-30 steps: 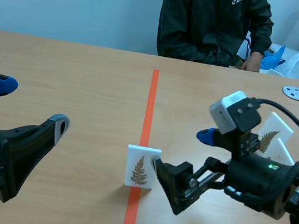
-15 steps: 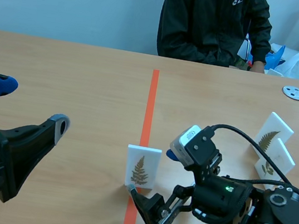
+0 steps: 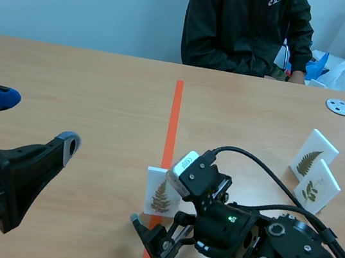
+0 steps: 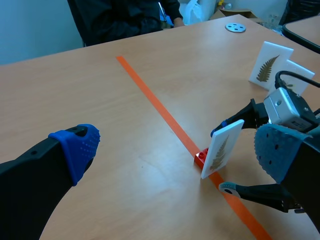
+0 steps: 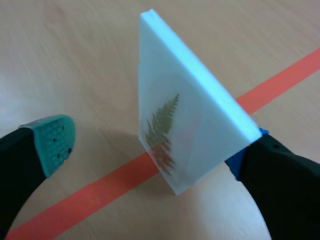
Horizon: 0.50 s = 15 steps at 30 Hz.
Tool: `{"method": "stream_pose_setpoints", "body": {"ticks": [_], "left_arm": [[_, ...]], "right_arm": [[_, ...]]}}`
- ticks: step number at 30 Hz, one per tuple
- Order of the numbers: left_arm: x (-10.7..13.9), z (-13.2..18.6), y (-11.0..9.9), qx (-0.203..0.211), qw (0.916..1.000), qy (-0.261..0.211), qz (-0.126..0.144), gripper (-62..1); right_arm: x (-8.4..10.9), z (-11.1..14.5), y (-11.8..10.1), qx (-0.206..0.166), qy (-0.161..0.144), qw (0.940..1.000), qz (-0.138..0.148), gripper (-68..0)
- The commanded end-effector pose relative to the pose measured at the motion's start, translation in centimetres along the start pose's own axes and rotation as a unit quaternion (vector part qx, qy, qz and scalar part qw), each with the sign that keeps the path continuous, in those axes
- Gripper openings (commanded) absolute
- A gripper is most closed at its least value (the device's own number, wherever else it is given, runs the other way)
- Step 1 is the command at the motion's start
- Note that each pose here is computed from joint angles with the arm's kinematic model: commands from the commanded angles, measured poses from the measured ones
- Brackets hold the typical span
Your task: Sort the leaf by its shape. The table is split by an orange tape line. A compound leaf with several leaflets goes to the left side, a simple leaf with one blade goes to the right side. Return to the home posture when a red brick is placed on the table.
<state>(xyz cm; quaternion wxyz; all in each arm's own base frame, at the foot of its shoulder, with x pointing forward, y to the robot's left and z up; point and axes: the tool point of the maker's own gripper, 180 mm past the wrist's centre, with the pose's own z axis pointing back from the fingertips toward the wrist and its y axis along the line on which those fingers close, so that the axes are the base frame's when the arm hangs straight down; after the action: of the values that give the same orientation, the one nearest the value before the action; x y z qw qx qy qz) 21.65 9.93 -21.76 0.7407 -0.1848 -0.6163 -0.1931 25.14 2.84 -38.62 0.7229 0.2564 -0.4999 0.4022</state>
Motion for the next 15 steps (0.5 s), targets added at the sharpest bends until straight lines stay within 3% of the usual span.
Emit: {"method": "stream_pose_setpoints", "body": {"ticks": [1, 8, 12, 15], "left_arm": [[0.84, -0.02, -0.05, -0.001, 0.9999, -0.015, -0.001, 1.4], [0.84, -0.02, -0.05, -0.001, 0.9999, -0.015, -0.001, 1.4], [0.84, -0.02, -0.05, -0.001, 0.9999, -0.015, -0.001, 1.4], [0.84, -0.02, -0.05, -0.001, 0.9999, -0.015, -0.001, 1.4]], "right_arm": [[1.32, -0.13, -0.77, -0.008, -0.020, 0.9997, 0.008, -18.5], [1.21, -0.14, -0.72, -0.008, -0.017, 0.9998, 0.009, -39.9], [1.18, -0.15, -0.72, -0.008, -0.016, 0.9998, 0.009, -44.5], [1.18, -0.15, -0.72, -0.008, -0.016, 0.9998, 0.009, -51.9]]}}
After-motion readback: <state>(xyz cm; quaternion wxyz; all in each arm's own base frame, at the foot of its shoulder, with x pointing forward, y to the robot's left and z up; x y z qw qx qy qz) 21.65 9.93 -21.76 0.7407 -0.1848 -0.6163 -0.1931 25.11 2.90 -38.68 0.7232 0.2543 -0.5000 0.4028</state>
